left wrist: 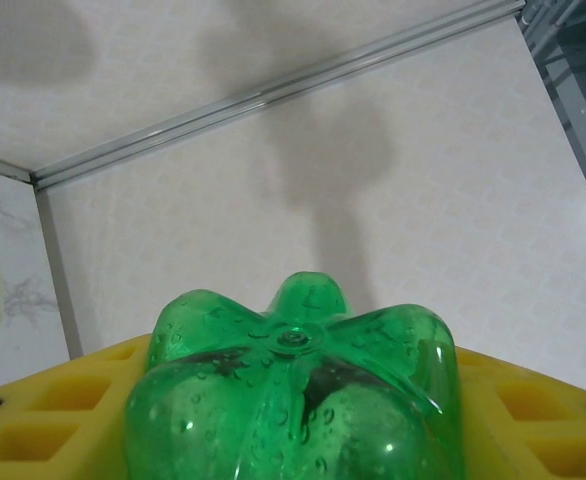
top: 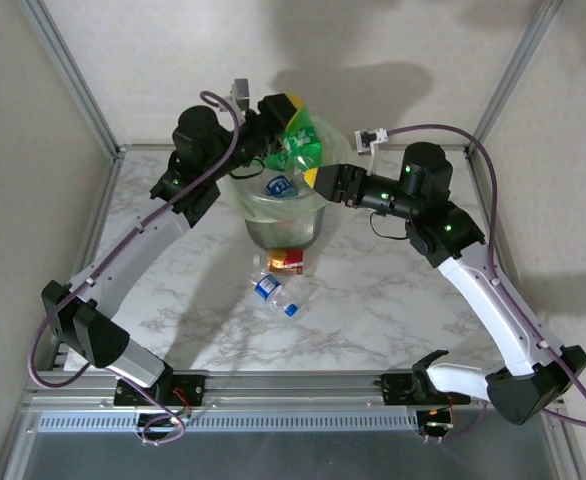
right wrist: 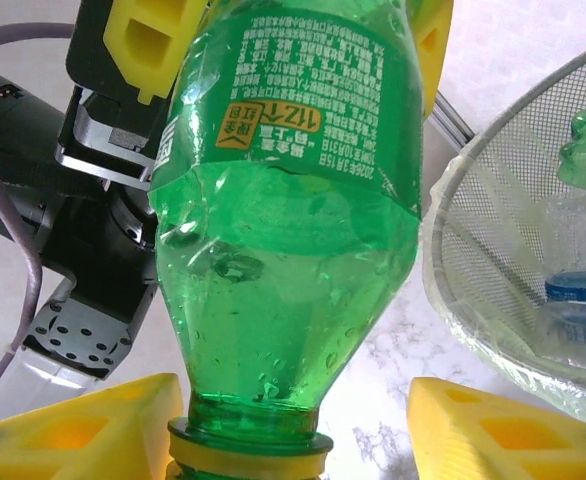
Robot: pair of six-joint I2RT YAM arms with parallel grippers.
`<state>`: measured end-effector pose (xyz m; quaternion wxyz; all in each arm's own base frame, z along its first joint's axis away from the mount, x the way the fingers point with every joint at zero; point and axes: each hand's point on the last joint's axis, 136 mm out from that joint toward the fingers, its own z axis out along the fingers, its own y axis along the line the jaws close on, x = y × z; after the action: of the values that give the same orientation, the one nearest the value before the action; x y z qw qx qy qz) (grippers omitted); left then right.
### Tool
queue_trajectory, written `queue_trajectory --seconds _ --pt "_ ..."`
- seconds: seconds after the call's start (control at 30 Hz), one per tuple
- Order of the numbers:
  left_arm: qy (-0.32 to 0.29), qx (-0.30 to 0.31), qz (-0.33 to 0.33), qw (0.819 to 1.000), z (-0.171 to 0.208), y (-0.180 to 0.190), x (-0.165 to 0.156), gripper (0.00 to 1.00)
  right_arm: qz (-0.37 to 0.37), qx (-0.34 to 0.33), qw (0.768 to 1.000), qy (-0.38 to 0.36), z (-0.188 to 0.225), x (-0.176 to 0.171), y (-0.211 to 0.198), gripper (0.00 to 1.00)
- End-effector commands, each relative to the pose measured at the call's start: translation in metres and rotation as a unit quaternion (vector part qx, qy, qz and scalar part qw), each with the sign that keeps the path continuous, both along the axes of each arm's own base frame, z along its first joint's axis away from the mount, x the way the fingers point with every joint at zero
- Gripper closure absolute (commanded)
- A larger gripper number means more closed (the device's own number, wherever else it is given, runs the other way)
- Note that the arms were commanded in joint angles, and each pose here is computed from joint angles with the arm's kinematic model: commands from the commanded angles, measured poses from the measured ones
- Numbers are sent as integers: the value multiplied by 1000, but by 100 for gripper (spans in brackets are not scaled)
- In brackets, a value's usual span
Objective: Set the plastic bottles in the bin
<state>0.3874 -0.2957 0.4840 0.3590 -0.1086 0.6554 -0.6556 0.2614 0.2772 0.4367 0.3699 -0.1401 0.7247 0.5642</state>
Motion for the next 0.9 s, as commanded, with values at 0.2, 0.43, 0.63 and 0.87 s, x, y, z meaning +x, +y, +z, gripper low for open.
queue_trajectory --seconds 0.2,0.43,0.63,0.87 --pt "-20 -16 1 1000 12 12 -7 50 2 10 1000 -27 13 -5 0 58" --pt "-26 1 15 1000 10 15 -6 37 -12 2 999 -31 11 -4 -3 66" --pt "-27 32 25 999 8 16 -2 1 -34 -12 999 -40 12 2 -5 69" --pt "-41 96 127 986 27 75 -2 0 -63 -82 992 -69 14 18 -9 67"
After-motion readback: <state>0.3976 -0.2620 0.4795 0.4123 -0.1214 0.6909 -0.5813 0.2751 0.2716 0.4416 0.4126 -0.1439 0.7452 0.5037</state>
